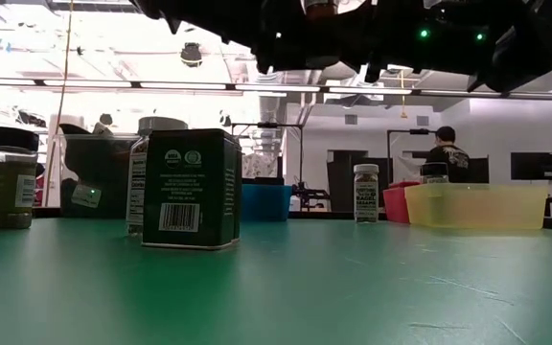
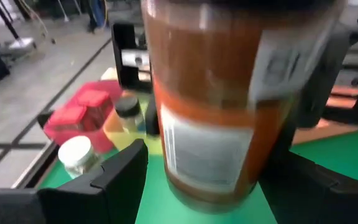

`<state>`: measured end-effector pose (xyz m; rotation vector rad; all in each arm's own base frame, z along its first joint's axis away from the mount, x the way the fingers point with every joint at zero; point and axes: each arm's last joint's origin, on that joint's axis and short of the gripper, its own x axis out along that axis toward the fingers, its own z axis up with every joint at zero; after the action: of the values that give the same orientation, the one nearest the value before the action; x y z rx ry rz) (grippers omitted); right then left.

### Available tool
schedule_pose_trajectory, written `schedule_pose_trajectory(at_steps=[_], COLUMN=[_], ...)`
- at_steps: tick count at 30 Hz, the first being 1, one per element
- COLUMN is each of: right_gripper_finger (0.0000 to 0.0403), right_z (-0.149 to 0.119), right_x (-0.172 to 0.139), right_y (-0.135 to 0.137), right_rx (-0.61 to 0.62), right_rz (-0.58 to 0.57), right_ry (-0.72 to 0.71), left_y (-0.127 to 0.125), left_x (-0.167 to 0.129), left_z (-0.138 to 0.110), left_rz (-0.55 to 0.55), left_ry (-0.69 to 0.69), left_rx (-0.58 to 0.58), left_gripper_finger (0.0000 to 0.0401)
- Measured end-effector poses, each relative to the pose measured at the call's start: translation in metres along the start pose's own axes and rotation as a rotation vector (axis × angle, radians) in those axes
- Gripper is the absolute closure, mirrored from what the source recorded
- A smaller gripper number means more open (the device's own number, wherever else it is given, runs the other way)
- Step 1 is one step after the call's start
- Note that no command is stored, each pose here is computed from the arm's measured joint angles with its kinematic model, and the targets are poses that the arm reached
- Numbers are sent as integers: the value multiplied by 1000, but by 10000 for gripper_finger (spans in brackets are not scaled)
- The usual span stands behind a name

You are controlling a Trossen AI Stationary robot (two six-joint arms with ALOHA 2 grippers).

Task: Sort spices by type
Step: Put the black seasoning from the middle left into the yellow bin

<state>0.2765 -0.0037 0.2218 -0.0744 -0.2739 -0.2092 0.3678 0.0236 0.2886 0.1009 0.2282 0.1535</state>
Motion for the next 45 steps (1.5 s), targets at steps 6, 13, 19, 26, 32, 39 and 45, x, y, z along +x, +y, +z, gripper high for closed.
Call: schedule_pose_trajectory(at_steps=[6,13,19,26,32,39,45], right_gripper_finger=[188,188,182,133,117,117,117], right_z=[0,-1,-3,-5,-6,-2,4], right_x=[0,0,0,0,0,5,20], right_y=[0,0,0,0,0,0,3], right_rx=[0,3,25,26,15,13,-7], right_rz=[0,1,2,4,6,3,9], right_ry=[0,7,30,54,65,58,116], left_y=[0,0,0,-1,-1,-2,-2], left_x=[0,0,0,0,-1,-2,-2], left_z=[3,2,1,-5,-14,-19,-23], left_rz=[-7,-13,-17,-15,-18,-24,-43], left_ry=[-32,-24,-15,47,141,195,230], left_rx=[44,44,23,11,1,-3,-9], left_gripper_finger=[125,177,225,223,222,222,222])
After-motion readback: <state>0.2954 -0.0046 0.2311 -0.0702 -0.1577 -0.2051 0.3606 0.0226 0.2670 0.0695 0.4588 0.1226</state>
